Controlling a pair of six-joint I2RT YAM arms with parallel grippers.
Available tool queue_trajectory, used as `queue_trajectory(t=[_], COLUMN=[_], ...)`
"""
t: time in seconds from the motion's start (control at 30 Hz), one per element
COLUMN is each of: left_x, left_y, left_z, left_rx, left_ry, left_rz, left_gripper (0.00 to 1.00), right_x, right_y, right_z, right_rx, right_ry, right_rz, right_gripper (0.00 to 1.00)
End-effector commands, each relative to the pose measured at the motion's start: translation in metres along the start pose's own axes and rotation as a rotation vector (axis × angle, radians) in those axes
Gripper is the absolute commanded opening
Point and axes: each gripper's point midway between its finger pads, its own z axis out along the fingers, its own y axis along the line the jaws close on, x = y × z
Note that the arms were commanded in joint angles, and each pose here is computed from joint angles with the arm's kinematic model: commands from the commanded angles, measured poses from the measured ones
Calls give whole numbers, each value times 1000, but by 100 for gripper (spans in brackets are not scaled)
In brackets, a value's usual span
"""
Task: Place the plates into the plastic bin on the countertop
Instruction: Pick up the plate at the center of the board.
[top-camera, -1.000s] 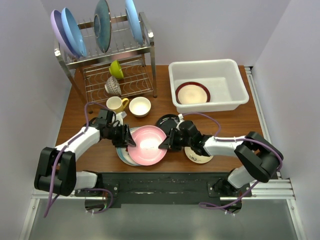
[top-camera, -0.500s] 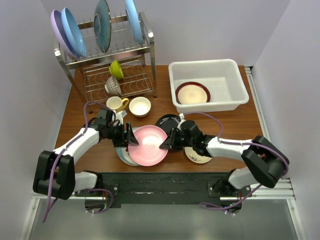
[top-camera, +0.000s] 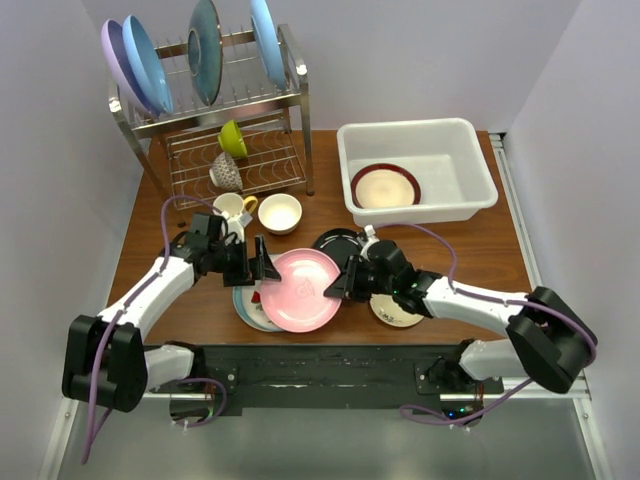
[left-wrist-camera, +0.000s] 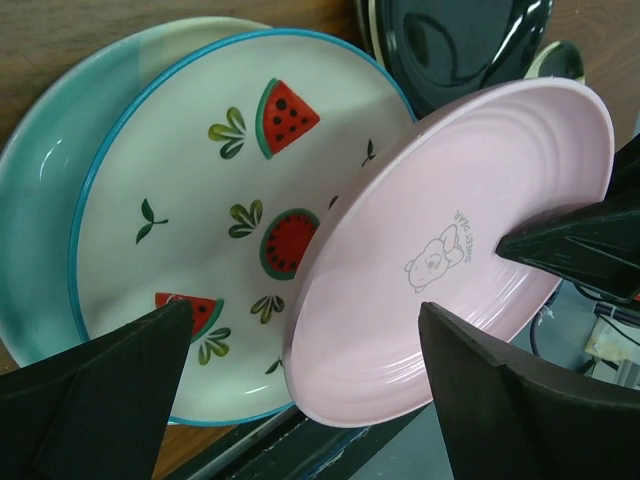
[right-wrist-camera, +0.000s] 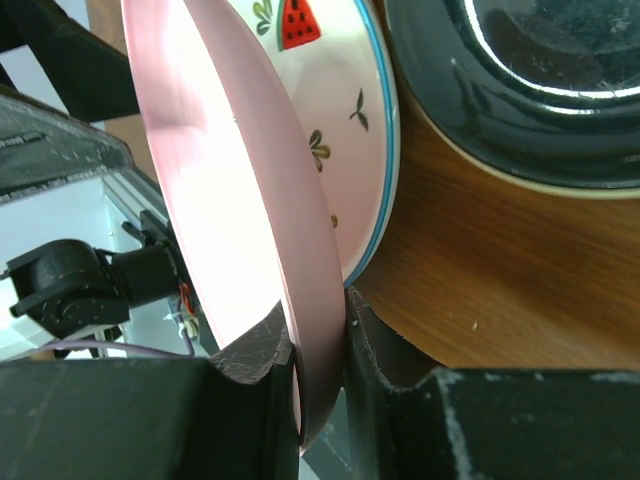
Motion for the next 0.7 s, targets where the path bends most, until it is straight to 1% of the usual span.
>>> queue_trajectory(t=[0.0,0.13,0.27,0.4,0.5,0.67], left_x=[-23,-26,-31,-33,-34,-31], left_y=[-20,-23,-27,-32,-35,-37], left_z=[-14,-17,-20,-22,-23,-22], left_rx=[36,38,49,70,87,102], left_ry=[-78,-85,-111,-133,-147,-136], left_rz=[84,85,94,99,103,99], left_gripper=[100,100,100,100,100,100], right_x=[-11,-19,-22,-34,-41,-48], right_y=[14,24,25,25,23,26], right_z=[-14,-31,-49,-65,-71,-76], right_rx=[-18,-24,6,45,75,98], right_ry=[-51,-89,-111,-176,-202,-213], right_rz=[-37,-53,-64,-80,-93,-109], right_gripper=[0,0,0,0,0,0])
